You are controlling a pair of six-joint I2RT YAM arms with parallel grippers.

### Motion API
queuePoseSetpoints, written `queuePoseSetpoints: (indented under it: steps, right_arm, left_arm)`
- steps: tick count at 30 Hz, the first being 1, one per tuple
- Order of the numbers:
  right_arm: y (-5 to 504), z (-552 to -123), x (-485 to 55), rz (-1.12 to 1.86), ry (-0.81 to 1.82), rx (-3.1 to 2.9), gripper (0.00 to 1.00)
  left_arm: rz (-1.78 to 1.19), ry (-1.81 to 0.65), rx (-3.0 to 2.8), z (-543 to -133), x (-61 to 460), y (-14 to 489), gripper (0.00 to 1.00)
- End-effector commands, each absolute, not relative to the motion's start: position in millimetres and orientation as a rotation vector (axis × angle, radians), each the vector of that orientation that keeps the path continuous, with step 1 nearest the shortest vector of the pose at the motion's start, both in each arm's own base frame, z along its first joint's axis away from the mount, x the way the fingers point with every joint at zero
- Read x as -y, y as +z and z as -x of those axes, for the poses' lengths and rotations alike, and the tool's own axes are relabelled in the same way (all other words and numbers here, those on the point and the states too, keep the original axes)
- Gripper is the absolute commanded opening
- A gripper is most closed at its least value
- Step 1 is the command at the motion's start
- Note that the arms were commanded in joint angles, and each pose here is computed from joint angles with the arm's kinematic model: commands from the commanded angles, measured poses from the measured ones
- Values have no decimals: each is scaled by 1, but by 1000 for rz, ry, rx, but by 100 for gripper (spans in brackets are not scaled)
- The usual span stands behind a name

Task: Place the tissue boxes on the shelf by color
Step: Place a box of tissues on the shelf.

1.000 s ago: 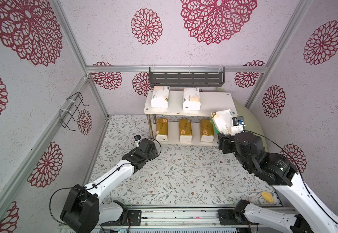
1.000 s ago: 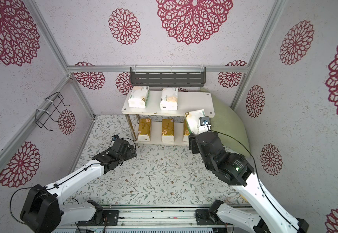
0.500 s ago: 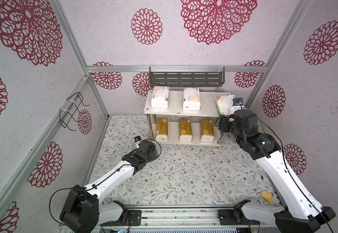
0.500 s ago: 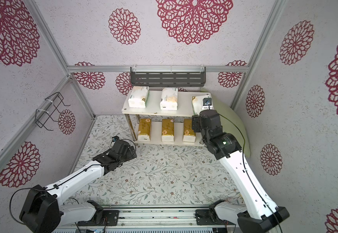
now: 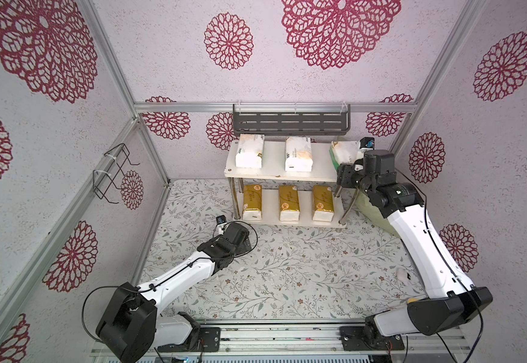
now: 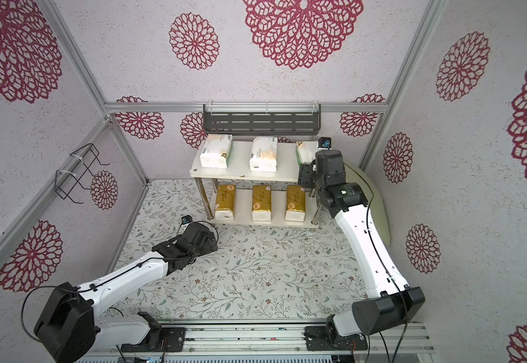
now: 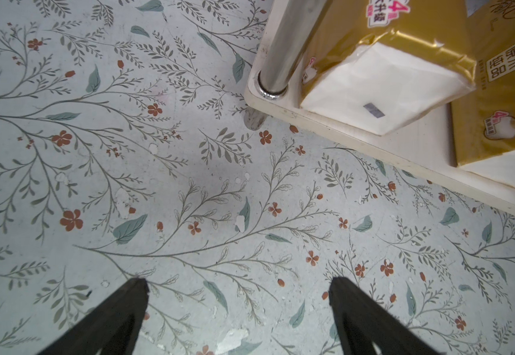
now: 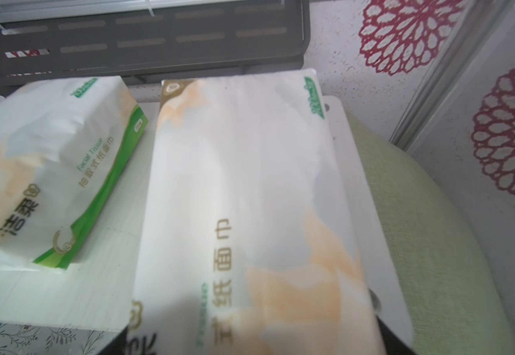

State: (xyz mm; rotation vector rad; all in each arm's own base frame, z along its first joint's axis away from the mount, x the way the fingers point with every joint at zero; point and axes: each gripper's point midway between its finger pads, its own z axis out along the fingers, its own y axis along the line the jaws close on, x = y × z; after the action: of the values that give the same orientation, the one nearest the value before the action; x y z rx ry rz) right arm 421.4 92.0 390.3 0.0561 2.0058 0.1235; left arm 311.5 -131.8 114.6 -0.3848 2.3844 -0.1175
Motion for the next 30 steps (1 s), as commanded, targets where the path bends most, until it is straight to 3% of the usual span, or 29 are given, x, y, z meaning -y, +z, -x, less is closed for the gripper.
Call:
queuePoseSetpoints:
  steps: [1,16,30]
  right_arm:
    - [414,-428,-99,-88,204,-1932,72]
    - [408,-443,-99,-206,266,-1864,85]
    - [451,-428,-117,-142,340,-1724,94]
  left_arm:
    - [381,-96,-2386,-311,132,115,100]
    - [385,-86,-2388,-309,133,114,100]
    - [385,-84,-2391,-308,134,112,100]
